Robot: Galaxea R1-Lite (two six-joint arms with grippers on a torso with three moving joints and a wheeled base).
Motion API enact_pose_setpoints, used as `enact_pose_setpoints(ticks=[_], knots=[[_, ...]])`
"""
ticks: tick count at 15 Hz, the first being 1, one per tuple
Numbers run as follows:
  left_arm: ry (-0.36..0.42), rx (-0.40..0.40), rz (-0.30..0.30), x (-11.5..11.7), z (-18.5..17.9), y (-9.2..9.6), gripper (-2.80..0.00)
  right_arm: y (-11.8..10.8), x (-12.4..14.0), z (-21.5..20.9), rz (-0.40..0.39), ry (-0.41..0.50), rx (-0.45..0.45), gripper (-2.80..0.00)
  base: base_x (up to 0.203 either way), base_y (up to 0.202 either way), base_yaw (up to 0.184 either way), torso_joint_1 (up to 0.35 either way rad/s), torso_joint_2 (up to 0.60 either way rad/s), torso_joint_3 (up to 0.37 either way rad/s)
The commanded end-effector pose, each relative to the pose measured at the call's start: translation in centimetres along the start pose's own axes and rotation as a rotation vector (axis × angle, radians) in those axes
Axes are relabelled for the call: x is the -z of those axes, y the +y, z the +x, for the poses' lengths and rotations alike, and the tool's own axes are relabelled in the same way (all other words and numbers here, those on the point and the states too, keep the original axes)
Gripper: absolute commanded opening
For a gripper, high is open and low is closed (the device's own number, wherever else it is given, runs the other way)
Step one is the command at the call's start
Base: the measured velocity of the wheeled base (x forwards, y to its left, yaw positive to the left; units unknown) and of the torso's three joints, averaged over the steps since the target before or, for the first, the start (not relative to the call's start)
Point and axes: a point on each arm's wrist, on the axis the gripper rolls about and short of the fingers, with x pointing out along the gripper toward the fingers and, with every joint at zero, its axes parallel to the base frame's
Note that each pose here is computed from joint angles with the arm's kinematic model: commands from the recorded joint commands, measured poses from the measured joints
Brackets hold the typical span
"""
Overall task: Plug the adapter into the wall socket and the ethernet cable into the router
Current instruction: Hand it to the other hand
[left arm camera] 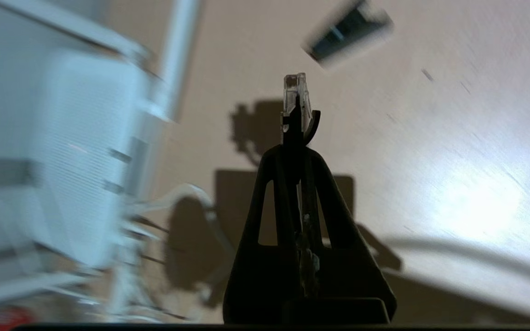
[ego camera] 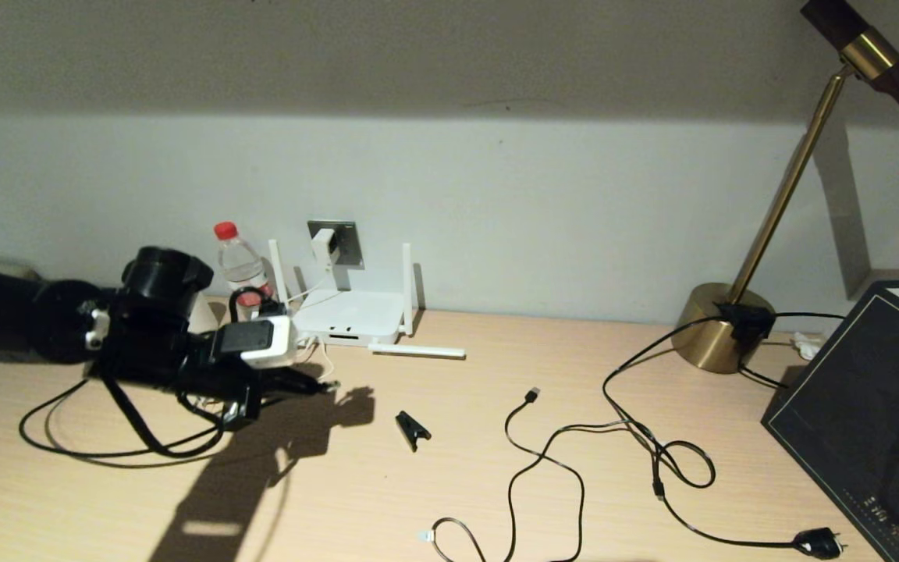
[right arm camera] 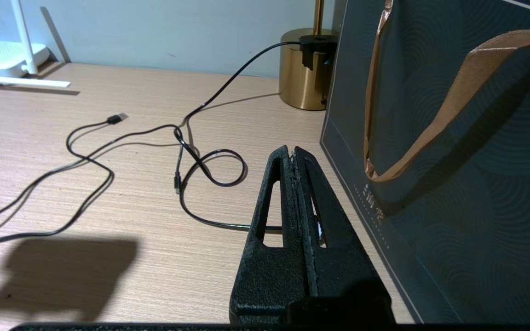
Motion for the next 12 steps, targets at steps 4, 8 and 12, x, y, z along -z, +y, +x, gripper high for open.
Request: enact_pose_setpoints(ticks=[4,8,12], knots=[[-0.141,-0.15,0.123,-11.0,-2.0,6.0,-2.8,0.0,1.0,0.2,0.004,0.034,0.001,-2.8,0.0,0.0,0.0,0.0,0.0,0.0],[-0.213,-0.153,0.124,-15.8,-0.1,7.3,-2.8,0.1,-4.3,0.3,0.084,0.001,-0.054,-2.8,0.0,0.0,0.0,0.0,0.0,0.0],[-0.218,-0.123,0.151,-17.9,1.1,5.9,-2.8,0.8,-12.0,7.4,0.358,0.333,-0.36,-2.8,0.0,0.0,0.0,0.0,0.0,0.0]])
